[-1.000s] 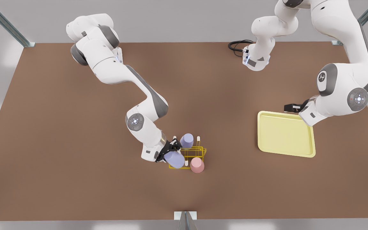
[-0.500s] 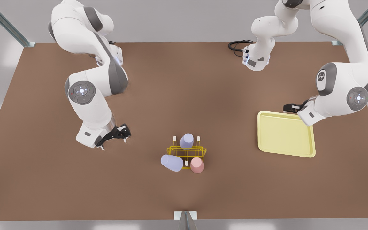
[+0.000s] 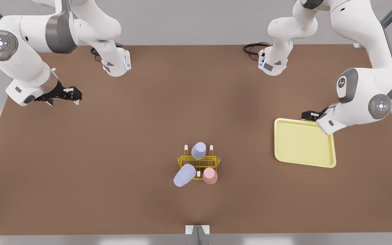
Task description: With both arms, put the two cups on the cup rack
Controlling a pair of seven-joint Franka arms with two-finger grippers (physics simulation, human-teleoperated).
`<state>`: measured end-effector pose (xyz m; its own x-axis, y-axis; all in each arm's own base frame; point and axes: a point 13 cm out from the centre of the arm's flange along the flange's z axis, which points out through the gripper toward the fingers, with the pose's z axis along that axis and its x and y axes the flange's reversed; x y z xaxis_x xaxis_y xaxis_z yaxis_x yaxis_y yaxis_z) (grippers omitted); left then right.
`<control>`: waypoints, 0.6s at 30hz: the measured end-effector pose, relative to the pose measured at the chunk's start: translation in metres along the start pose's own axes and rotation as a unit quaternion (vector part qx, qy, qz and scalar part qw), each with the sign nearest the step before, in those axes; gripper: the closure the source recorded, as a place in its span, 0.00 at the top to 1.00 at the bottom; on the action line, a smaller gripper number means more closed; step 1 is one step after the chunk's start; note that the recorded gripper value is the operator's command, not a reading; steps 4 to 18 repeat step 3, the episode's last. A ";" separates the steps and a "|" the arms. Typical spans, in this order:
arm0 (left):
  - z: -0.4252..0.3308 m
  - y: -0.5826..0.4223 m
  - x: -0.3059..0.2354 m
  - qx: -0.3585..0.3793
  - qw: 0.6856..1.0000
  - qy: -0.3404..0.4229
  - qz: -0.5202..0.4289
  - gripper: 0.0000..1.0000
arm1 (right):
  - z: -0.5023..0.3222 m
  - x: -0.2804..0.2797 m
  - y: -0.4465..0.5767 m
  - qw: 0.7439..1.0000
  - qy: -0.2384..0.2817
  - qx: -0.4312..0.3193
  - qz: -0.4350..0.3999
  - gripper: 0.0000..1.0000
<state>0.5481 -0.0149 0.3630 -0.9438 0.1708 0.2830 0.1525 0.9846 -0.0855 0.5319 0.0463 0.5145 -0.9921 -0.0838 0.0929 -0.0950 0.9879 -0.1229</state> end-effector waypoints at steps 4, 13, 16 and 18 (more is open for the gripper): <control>-0.002 -0.001 0.000 -0.001 1.000 -0.002 0.002 1.00 | -0.001 0.002 0.002 1.000 0.001 -0.001 -0.003 1.00; -0.002 -0.001 0.000 -0.001 1.000 -0.002 0.002 1.00 | -0.001 0.002 0.002 1.000 0.001 -0.001 -0.003 1.00; -0.002 -0.001 0.000 -0.001 1.000 -0.002 0.002 1.00 | -0.001 0.002 0.002 1.000 0.001 -0.001 -0.003 1.00; -0.002 -0.001 0.000 -0.001 1.000 -0.002 0.002 1.00 | -0.001 0.002 0.002 1.000 0.001 -0.001 -0.003 1.00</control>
